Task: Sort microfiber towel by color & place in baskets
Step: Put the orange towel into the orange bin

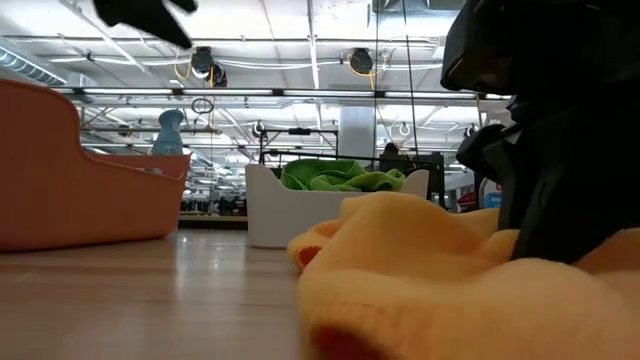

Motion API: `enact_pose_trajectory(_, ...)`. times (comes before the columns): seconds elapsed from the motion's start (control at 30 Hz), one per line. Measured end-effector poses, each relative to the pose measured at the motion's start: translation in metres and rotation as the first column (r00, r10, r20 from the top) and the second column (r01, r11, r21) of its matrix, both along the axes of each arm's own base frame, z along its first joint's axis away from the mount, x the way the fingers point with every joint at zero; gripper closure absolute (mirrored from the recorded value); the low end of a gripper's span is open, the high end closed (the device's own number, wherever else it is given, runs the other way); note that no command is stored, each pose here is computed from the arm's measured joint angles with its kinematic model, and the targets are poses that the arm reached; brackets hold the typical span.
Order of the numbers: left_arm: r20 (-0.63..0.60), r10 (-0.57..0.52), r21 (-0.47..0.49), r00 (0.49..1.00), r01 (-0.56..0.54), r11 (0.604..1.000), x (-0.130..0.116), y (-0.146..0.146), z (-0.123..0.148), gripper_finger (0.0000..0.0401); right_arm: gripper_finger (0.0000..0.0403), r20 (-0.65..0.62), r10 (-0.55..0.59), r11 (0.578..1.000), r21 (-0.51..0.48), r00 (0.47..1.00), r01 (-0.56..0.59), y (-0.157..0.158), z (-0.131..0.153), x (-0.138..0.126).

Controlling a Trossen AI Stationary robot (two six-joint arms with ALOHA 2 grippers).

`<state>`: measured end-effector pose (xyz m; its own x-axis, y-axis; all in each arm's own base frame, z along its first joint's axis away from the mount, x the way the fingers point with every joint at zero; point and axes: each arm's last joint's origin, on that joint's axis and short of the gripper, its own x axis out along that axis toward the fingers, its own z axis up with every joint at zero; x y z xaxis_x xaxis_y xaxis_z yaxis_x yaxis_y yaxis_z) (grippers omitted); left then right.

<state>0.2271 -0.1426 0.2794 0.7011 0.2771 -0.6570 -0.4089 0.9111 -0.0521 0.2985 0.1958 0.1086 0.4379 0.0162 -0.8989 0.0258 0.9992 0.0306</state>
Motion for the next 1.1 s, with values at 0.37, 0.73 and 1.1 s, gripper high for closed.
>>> enact_pose_trajectory(0.37,0.096,-0.121,0.075,0.988,0.114,0.991,0.037,-0.019,-0.014,0.0104,0.0398,0.076,0.057,0.997,-0.051,0.995,-0.053,0.002,0.012,-0.002)
enact_pose_trajectory(0.73,0.158,-0.197,0.088,0.968,0.185,0.979,0.088,-0.042,-0.067,0.0104,0.0401,0.131,0.06,0.993,-0.111,0.989,-0.046,0.0,0.022,-0.001)
enact_pose_trajectory(1.1,0.174,-0.211,0.1,0.962,0.196,0.975,0.089,-0.042,-0.061,0.0104,0.0402,0.252,0.102,0.972,-0.23,0.962,-0.043,0.004,0.049,0.004)
